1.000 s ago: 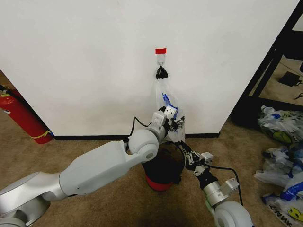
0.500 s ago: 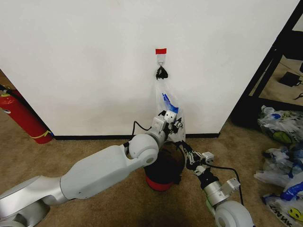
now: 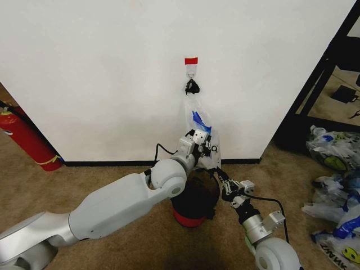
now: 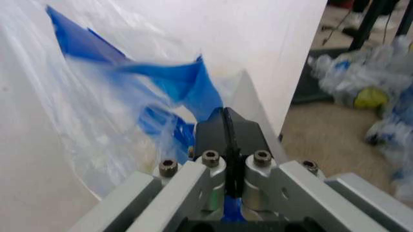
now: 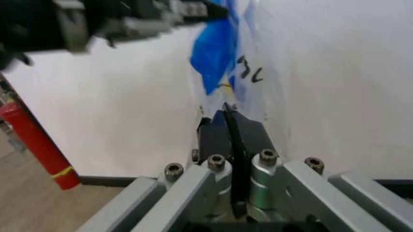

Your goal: Pick up the garbage bag from the wall and place it over the trash bin.

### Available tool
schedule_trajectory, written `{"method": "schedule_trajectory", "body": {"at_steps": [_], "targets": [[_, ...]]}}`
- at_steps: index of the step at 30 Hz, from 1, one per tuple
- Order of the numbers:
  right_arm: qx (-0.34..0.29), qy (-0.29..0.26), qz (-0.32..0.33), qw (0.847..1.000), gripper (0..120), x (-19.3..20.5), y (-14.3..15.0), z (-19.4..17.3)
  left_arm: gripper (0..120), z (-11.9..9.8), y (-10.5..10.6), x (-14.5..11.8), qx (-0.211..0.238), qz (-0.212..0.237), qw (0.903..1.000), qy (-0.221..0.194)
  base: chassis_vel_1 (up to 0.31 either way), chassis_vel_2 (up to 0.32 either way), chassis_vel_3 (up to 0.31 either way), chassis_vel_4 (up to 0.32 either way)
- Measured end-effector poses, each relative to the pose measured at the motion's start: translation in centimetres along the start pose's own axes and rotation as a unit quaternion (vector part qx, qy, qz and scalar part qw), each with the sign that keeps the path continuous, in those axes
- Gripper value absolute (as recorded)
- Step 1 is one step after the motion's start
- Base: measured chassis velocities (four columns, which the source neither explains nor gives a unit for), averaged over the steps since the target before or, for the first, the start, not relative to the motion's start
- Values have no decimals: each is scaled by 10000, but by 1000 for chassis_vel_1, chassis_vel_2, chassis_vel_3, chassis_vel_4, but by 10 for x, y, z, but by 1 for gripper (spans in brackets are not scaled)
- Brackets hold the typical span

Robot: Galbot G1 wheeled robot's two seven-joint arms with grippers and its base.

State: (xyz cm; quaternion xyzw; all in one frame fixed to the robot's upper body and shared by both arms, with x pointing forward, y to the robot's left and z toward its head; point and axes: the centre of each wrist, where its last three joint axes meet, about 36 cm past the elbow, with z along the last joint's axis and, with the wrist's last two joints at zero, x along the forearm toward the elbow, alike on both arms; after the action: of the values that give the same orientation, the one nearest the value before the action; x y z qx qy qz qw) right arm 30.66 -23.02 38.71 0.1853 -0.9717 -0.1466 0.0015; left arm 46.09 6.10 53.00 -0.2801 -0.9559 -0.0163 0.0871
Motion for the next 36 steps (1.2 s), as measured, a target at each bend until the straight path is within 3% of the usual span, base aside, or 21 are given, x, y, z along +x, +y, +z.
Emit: {"method": "schedule_trajectory", "body": {"at_steps": [10,22,30,36], "targets": [[-225,248,882,9955,0,-5,-16,-1,0,-4,25,59,885,-198,9938,-640,0,0,0,0],[81,455,973,9942,0,10,-18,-22,0,2,19,80,1235,-201,9889,-799,0,0,0,0],[257,485,803,9953,26,18,-17,-43,0,11,22,84,1295,-252,9889,-687,0,0,0,0],[255,516,825,9949,48,14,-17,-36,21,1,23,95,1447,7,9892,-253,0,0,0,0]]}}
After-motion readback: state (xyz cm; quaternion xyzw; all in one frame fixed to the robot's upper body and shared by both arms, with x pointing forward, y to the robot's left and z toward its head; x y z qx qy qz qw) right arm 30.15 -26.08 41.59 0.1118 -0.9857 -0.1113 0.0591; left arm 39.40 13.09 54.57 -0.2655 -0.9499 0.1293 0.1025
